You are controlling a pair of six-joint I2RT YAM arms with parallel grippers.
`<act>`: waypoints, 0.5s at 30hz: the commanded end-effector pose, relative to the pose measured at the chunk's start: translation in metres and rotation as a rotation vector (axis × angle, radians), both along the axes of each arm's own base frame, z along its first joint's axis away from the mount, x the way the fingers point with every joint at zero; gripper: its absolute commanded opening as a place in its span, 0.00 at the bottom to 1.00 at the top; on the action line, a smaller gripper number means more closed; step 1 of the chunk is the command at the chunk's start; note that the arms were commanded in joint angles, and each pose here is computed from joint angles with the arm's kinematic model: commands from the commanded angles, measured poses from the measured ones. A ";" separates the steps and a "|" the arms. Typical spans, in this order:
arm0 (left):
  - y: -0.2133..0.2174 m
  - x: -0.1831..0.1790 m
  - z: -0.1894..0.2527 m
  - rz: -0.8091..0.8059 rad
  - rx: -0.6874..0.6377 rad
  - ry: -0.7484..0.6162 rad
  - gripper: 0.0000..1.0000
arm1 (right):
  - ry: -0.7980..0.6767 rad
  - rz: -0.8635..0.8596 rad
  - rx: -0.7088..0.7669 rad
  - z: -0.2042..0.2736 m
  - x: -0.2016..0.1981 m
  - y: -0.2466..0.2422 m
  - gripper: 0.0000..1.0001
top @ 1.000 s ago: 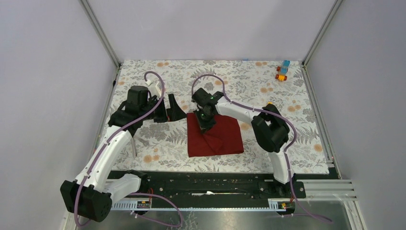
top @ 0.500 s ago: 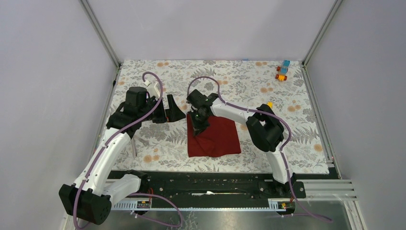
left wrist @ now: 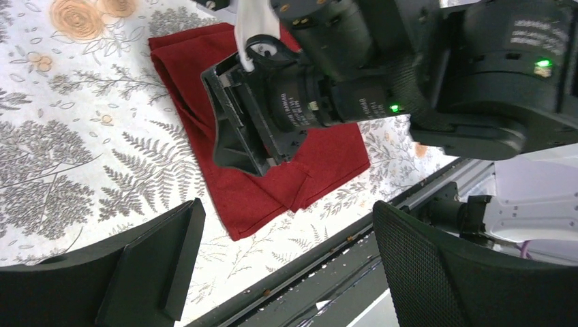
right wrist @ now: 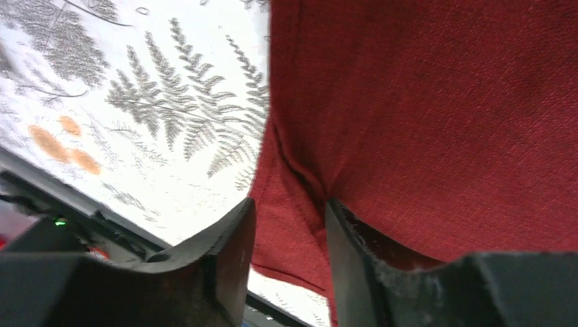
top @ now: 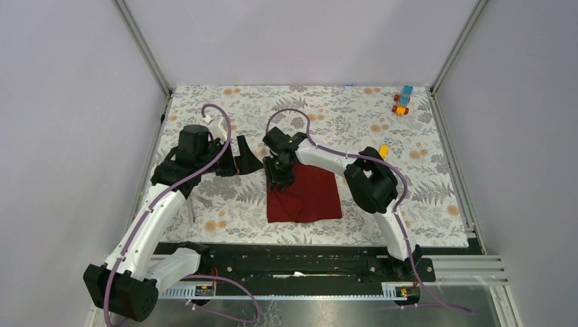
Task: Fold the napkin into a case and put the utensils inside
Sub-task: Fold the square-folded napkin at the center of the board.
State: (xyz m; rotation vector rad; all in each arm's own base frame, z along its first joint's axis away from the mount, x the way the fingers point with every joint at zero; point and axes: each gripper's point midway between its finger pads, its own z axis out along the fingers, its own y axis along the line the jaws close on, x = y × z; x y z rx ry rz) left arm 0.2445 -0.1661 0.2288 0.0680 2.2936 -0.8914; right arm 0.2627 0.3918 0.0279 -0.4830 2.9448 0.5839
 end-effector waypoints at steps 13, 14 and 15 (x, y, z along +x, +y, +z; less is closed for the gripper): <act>-0.013 -0.009 -0.036 0.029 -0.139 0.101 0.99 | 0.062 -0.203 0.532 0.077 -0.007 -0.078 0.73; -0.014 -0.010 -0.035 0.024 -0.143 0.103 0.99 | 0.075 -0.190 0.554 0.075 -0.013 -0.080 0.78; -0.014 -0.011 -0.035 0.021 -0.145 0.107 0.99 | 0.083 -0.184 0.550 0.069 -0.018 -0.082 0.79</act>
